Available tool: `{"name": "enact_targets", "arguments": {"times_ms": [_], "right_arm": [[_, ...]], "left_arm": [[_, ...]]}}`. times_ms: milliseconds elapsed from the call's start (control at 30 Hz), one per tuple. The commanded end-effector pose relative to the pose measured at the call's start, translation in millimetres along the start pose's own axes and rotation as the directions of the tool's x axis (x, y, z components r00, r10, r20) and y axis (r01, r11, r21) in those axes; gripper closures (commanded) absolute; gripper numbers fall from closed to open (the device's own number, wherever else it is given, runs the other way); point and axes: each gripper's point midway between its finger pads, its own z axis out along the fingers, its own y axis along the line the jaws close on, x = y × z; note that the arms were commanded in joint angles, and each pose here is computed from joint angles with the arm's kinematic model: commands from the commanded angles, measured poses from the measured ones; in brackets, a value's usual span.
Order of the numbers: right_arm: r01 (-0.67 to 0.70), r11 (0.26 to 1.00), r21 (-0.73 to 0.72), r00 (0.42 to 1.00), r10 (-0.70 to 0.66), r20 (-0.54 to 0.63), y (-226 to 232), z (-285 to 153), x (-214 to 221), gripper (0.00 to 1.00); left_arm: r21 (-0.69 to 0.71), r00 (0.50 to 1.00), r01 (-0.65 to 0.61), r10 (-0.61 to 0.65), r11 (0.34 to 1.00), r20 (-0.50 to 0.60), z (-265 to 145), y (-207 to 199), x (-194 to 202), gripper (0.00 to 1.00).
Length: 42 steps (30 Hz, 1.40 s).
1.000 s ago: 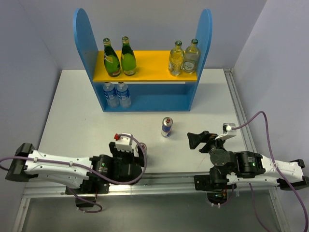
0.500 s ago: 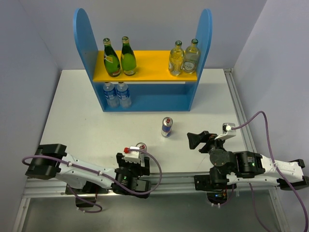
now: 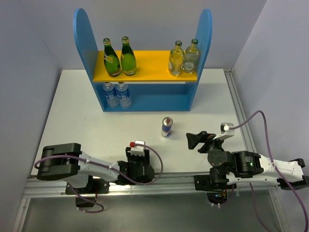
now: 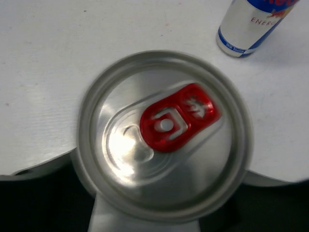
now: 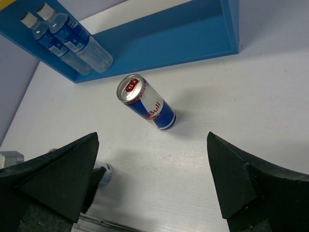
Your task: Place and organize the beverage onto the shelf
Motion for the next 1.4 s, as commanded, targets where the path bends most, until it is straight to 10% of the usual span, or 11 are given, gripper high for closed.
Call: {"name": "enact_targets", "arguments": {"times_ms": [0, 33, 200, 800, 1367], "right_arm": [[0.008, 1.0, 0.017, 1.0, -0.009, 0.026, 5, 4, -2, 0.0], [0.01, 1.0, 0.016, 1.0, -0.01, 0.024, 9, 4, -3, 0.0], [0.078, 0.997, 0.001, 0.996, -0.078, -0.032, 37, 19, 33, 0.0], [0.122, 0.991, 0.059, 0.986, -0.114, -0.125, 59, 110, 109, 0.0], [0.172, 0.954, 0.246, 0.985, -0.169, -0.033, 19, 162, 125, 0.14]], "left_arm": [[0.028, 0.999, 0.016, -0.017, 0.999, 0.043, 15, -15, -13, 0.4], [0.02, 0.998, 0.028, -0.029, 0.999, 0.06, 18, -17, -17, 0.64], [-0.012, 0.995, -0.012, 0.013, 1.0, 0.094, 35, -15, -38, 1.0], [0.079, 0.961, 0.103, -0.12, 0.991, 0.25, 119, -1, -167, 1.0], [0.158, 0.962, 0.045, -0.086, 0.986, 0.26, 225, -44, -182, 1.0]]}}
